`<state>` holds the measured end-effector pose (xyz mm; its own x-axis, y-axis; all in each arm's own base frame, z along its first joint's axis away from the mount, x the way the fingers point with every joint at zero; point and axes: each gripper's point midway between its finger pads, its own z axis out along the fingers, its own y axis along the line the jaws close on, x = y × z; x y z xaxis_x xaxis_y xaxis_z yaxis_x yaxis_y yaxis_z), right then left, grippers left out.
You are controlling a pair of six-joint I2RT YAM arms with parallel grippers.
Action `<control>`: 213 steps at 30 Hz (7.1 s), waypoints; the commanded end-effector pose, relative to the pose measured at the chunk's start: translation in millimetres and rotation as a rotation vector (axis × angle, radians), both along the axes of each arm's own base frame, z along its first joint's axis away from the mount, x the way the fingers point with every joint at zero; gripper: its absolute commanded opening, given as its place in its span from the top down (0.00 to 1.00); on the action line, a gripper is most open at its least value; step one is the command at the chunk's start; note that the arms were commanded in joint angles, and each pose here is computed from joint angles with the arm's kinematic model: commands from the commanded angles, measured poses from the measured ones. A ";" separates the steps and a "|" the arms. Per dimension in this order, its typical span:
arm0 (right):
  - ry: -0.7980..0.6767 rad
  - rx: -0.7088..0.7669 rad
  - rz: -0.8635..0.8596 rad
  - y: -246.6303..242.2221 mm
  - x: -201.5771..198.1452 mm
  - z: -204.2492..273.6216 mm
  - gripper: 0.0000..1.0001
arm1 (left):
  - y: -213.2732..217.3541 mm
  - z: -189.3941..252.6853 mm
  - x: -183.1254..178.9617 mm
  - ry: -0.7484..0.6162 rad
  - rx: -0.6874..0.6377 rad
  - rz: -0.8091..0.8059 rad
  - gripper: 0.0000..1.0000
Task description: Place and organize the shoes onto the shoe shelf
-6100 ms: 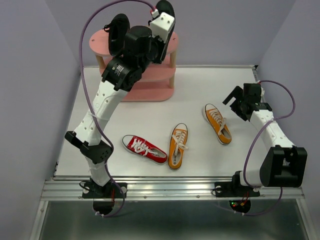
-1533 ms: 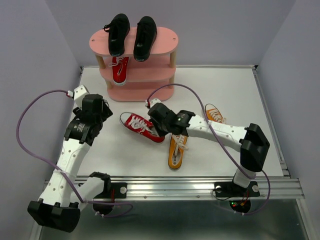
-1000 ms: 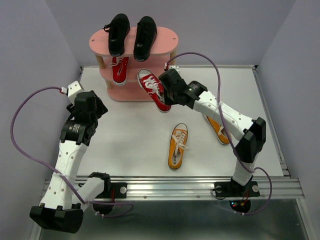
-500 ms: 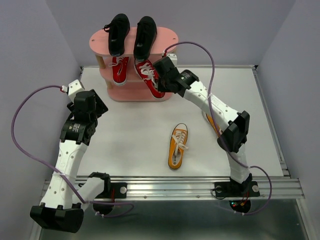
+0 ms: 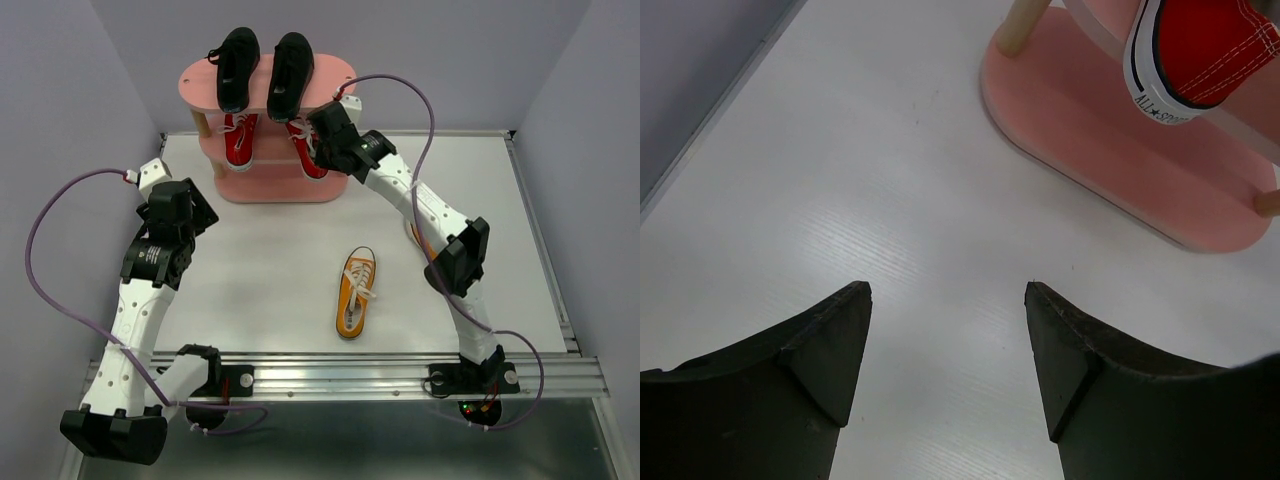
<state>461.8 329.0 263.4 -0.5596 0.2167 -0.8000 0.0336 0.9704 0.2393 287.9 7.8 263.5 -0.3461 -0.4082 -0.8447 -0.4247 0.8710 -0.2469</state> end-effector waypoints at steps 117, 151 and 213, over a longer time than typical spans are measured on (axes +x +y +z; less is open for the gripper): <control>-0.197 0.171 -0.003 22.4 49.3 2.6 0.31 | -7.6 24.4 12.6 -0.107 0.020 -0.080 0.26; -0.037 0.001 -0.448 -264.2 -116.9 -35.0 0.05 | -353.9 -128.5 -123.7 0.321 -0.054 -1.148 0.05; 0.009 0.029 -0.341 -233.6 -90.4 -46.4 0.01 | -248.8 -54.7 -70.0 0.156 0.144 -0.730 1.00</control>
